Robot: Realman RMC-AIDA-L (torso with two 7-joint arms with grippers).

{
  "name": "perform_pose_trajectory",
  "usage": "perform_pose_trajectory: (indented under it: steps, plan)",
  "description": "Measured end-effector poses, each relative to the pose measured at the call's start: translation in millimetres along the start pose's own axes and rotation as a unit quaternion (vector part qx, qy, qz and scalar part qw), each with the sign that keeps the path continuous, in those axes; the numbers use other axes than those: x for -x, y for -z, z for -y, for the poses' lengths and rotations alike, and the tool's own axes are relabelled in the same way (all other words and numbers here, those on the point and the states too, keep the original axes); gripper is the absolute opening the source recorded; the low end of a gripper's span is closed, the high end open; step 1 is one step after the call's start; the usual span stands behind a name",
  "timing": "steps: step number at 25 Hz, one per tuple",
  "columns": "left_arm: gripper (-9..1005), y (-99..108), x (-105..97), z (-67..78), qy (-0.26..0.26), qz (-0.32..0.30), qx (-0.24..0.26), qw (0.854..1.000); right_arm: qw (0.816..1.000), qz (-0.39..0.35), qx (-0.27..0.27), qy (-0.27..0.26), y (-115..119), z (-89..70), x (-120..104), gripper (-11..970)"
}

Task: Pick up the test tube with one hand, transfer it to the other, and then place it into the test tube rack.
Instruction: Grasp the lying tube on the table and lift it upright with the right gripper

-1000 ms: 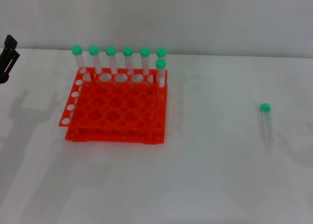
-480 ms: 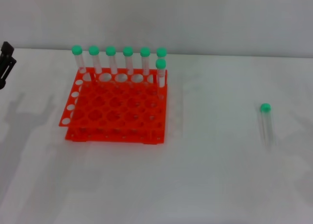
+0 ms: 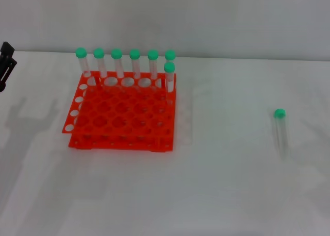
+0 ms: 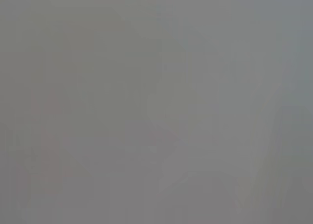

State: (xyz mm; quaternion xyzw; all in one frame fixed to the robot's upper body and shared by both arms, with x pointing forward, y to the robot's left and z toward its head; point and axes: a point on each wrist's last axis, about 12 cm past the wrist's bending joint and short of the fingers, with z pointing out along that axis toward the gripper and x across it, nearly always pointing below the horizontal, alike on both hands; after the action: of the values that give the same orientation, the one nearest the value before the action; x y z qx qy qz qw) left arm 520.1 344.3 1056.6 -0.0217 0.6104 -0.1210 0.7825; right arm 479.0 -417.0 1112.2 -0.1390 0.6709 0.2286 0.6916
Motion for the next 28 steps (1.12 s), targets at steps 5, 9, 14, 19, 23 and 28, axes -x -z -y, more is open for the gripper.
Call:
perform_pose_trajectory:
  steps: [5, 9, 14, 19, 23, 28]
  plan:
    - [894, -1, 1, -0.3, -0.001, 0.001, -0.001, 1.0, 1.0, -0.007, 0.017, -0.004, -5, -1.8, 5, 800]
    - [894, -1, 0, -0.9, -0.001, -0.002, 0.002, 1.0, 0.999, -0.014, 0.03, -0.006, -12, -2.8, 10, 797]
    - [894, 0, 0, -1.7, -0.001, -0.003, 0.004, 1.0, 0.999, -0.035, 0.037, -0.011, -22, -1.0, 17, 793]
    - [894, 1, 0, -2.4, -0.001, -0.003, 0.006, 1.0, 0.994, -0.104, 0.038, 0.002, -43, 2.7, 35, 790]
    - [894, 2, 0, -2.5, -0.001, -0.004, 0.006, 1.0, 0.982, -0.178, 0.053, 0.028, -69, -2.6, 54, 787]
    - [894, 6, -2, -3.7, 0.002, -0.007, 0.01, 1.0, 0.971, -0.227, 0.062, 0.043, -99, -14.4, 79, 783]
